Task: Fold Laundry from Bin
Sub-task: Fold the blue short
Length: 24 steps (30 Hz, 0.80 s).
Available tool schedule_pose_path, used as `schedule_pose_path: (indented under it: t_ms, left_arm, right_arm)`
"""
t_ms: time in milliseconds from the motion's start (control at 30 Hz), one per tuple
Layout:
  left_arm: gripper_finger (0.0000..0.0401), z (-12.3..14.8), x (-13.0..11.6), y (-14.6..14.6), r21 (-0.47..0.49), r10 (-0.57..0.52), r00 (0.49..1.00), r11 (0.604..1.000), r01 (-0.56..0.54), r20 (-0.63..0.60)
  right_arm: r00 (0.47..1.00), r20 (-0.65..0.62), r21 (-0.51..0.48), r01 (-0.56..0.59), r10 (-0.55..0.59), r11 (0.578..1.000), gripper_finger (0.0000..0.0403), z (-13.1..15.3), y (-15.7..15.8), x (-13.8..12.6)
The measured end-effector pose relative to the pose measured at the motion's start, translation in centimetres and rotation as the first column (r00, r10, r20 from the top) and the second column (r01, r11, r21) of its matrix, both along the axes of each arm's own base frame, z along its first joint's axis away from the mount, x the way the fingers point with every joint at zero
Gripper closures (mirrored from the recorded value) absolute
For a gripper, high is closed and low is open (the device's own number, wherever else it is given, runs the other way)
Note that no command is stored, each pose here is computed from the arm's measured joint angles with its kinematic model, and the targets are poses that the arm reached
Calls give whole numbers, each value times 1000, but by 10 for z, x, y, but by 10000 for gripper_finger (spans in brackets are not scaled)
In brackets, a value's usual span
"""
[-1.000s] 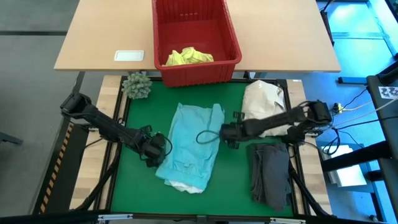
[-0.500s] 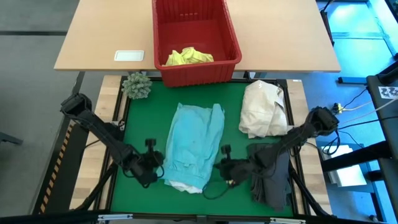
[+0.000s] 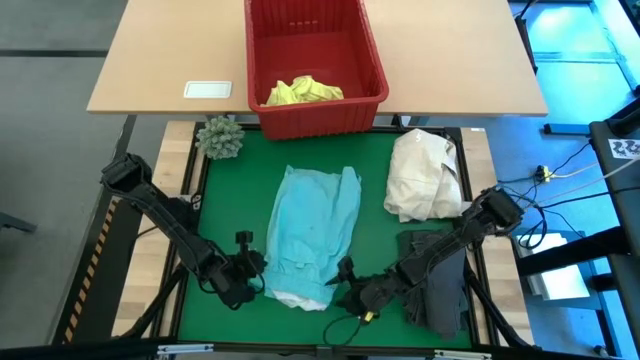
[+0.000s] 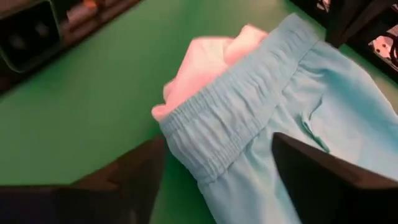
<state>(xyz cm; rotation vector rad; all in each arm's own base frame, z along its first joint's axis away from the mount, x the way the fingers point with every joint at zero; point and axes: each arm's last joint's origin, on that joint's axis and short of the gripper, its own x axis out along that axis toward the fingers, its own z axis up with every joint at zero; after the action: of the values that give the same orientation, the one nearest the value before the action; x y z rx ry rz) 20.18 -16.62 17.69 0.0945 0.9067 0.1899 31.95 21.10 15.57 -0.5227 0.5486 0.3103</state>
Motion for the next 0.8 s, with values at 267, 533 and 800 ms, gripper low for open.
schedule_pose_path:
  t_ms: [267,533,800]
  left_arm:
    - [401,0,1,0,-21,25,1000,999,-25,17]
    - [401,2,4,0,-30,38,998,999,-37,46]
    - [401,2,5,1,-24,34,998,999,-33,52]
  right_arm:
    - [1000,-2,-184,-9,8,983,12,-26,10,19]
    - [998,28,-349,60,-54,935,44,-48,15,32]
    - [993,37,-288,117,-111,950,204,-47,17,37]
